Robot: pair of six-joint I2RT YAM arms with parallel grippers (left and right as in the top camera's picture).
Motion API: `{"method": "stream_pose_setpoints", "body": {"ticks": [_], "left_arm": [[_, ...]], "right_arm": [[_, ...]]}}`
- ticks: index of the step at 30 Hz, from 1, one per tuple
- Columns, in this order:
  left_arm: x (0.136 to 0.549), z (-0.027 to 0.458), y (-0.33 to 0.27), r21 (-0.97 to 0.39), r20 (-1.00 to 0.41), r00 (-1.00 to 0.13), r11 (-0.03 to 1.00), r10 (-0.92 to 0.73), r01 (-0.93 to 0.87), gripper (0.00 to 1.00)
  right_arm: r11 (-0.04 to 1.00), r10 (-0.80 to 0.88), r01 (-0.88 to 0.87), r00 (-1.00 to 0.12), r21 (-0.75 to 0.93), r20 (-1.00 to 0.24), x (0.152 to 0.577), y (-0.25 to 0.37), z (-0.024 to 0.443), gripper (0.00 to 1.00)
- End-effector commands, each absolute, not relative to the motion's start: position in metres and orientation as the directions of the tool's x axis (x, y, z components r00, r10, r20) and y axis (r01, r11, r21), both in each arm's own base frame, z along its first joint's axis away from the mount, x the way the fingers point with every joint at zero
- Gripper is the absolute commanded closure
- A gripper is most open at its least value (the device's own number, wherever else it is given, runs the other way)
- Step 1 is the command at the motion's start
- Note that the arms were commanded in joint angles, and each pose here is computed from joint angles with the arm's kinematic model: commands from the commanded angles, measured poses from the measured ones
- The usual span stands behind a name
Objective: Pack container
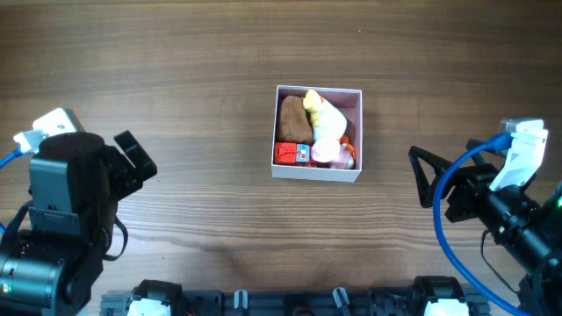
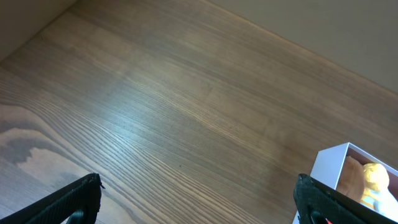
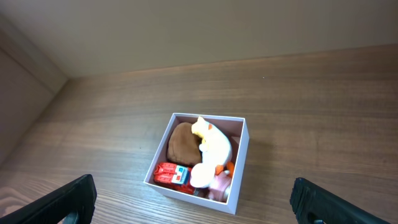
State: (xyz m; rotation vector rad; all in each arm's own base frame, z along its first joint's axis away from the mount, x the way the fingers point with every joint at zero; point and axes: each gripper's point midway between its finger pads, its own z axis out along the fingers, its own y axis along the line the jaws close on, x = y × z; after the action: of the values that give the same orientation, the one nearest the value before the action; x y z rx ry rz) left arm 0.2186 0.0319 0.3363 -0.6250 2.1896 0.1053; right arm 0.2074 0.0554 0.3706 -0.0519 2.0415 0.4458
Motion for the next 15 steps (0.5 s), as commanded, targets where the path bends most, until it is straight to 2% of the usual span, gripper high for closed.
{"method": "stream_pose_setpoints", "body": {"ticks": [1,3,6,9,11,15], "left_arm": [[0.217,0.338,0.036,-0.146,-0.754,-0.505,0.857,-0.420,-0.494,0.00],[0.217,0.338,0.036,-0.147,-0.754,-0.505,0.857,-0.420,-0.494,0.00],[0.217,0.338,0.036,-0.146,-0.754,-0.505,0.857,-0.420,-0.494,0.00],[0.217,0.338,0.036,-0.146,-0.754,-0.506,0.857,-0.420,-0.494,0.00],[0.217,0.338,0.036,-0.146,-0.754,-0.505,0.857,-0.420,-0.494,0.00],[0.217,0.338,0.036,-0.146,-0.754,-0.505,0.857,-0.420,-0.494,0.00]], "right_arm": [[0.927,0.143,-0.234,-0.504,0.294,-0.852,0.207,0.058,0.369,0.00],[0.927,0.140,-0.219,-0.552,0.304,-0.822,0.201,0.058,0.356,0.00],[0.966,0.140,-0.111,-0.540,0.235,-0.830,0.208,0.036,0.350,0.00],[0.984,0.104,-0.083,-0.454,0.159,-0.885,0.222,0.023,0.342,0.00],[0.982,0.060,-0.147,-0.363,0.121,-0.930,0.222,0.029,0.318,0.00],[0.984,0.018,-0.163,-0.274,0.065,-0.961,0.211,0.029,0.265,0.00]]}}
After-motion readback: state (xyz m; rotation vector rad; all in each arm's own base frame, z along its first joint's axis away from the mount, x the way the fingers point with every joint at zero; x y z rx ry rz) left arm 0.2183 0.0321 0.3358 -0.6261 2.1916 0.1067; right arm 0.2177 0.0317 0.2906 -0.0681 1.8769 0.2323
